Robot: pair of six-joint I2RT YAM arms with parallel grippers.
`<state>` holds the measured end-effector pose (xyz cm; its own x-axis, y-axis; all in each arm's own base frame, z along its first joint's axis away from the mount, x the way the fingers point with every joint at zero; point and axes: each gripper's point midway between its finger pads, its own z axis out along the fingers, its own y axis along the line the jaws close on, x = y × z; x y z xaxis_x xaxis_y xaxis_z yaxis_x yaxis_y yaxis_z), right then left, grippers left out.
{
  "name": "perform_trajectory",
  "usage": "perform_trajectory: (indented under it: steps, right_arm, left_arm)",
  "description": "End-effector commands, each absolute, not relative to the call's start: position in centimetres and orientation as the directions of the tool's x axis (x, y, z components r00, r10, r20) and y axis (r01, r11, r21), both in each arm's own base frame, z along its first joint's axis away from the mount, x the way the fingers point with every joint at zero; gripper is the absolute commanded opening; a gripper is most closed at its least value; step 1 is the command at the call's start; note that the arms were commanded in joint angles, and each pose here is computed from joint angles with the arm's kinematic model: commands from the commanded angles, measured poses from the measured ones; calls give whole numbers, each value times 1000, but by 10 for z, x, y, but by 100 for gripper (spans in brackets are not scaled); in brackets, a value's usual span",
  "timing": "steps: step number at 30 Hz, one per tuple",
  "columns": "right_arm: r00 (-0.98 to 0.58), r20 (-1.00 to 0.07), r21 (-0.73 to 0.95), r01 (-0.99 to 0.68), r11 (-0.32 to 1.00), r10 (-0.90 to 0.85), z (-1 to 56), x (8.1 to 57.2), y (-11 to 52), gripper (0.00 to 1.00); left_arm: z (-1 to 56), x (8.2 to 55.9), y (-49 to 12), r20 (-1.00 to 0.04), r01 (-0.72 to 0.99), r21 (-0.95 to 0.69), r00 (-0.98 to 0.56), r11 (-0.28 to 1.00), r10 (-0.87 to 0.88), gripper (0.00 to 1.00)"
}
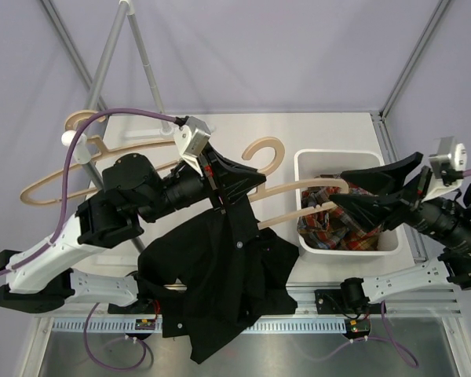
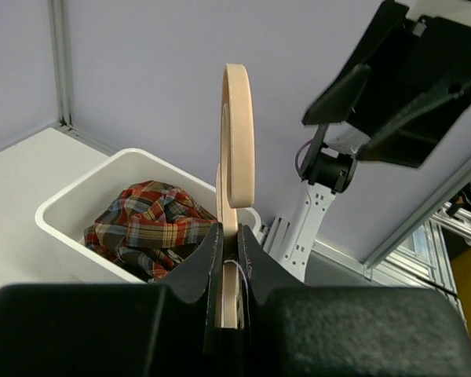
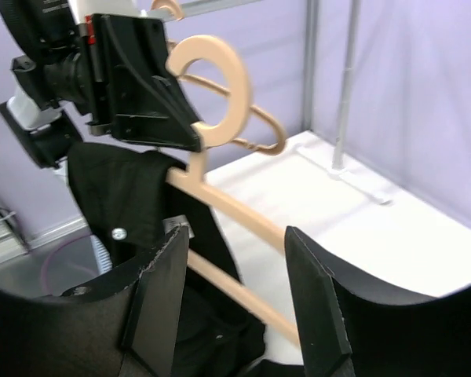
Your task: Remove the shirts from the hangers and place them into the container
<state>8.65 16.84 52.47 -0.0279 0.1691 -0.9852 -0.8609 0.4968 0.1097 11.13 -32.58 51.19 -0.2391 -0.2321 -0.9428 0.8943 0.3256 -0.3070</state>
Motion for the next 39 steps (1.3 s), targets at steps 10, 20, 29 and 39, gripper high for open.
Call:
perform_trajectory:
  steps: [10,20,29,39]
  right_arm:
    - [5,-952,162,-840,518,306,491,106,74,80]
    - [-33,-965,166,-843,512,258,456,101,95,80]
    - [-39,-967,164,-849,502,251,452,98,99,65]
    - [-114,-975,183,-899,399,190,450,73,139,0]
  left_arm:
    - [568,70,-293,-900,940,-317,-256,127,-353,0]
    - [580,55,-297,-882,948,-317,-285,24,-376,0]
    - [586,46,-297,-873,949,-314,-301,-32,-384,0]
    - [583,48,-301,-875,949,-315,-303,-29,-377,0]
